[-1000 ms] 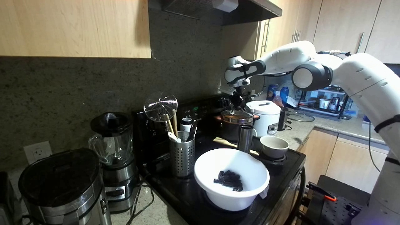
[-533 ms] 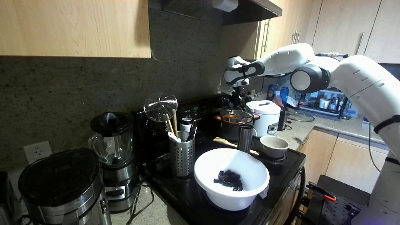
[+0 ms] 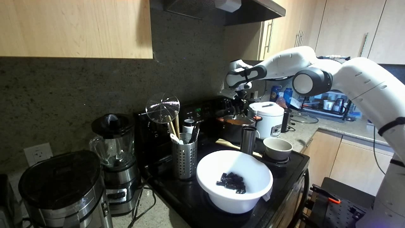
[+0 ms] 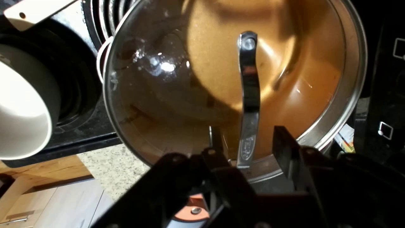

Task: Put the glass lid on the grey pot

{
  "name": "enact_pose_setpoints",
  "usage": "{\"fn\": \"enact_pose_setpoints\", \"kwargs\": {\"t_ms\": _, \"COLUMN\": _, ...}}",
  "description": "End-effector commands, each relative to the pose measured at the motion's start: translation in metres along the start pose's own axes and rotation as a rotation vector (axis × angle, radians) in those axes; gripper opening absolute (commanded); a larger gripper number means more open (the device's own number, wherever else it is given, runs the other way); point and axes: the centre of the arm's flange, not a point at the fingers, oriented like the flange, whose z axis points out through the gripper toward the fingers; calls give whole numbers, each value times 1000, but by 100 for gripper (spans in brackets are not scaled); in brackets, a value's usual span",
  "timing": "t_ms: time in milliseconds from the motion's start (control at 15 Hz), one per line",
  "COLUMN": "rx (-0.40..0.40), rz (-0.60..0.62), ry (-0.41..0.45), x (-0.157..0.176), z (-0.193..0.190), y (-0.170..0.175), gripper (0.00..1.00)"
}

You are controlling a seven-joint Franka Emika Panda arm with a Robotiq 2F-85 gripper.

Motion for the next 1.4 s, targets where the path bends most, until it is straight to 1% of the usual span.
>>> {"fn": "enact_pose_setpoints", "kwargs": {"t_ms": 0, "rx": 15, "rz": 23, "ry": 10, "x": -3, "z": -18, "y": -3, "gripper": 78}}
{"fn": "enact_pose_setpoints", "kwargs": {"t_ms": 67, "rx": 22, "rz": 16, "ry": 10, "x": -5, "z": -23, "y": -1, "gripper": 86}}
{"fn": "enact_pose_setpoints", "kwargs": {"t_ms": 200, "rx": 34, "rz": -13, "ry": 15, "x": -12, "z": -36, "y": 7, "gripper": 99}}
{"fn": "enact_pose_setpoints", "kwargs": {"t_ms": 467, "rx": 53, "rz": -129, "ry": 23, "x": -34, "z": -69, "y": 31, "gripper": 100}}
{"fn": "enact_pose_setpoints", "kwargs": {"t_ms": 733, "rx": 77, "rz": -291, "ry": 38, "x": -53, "z": -102, "y": 68, "gripper": 100}}
{"fn": "enact_pose_setpoints", "kwargs": {"t_ms": 800, "rx": 84, "rz": -335, "ry": 44, "x": -56, "z": -109, "y": 82, "gripper": 100}}
{"fn": "enact_pose_setpoints", "kwargs": {"t_ms": 933, "rx": 96, "rz": -419, "ry": 44, "x": -62, "z": -120, "y": 106, "gripper": 100}}
{"fn": "enact_pose_setpoints", "kwargs": {"t_ms": 1333, "rx": 155, "rz": -689, "ry": 42, "x": -75, "z": -139, "y": 156, "gripper": 100}}
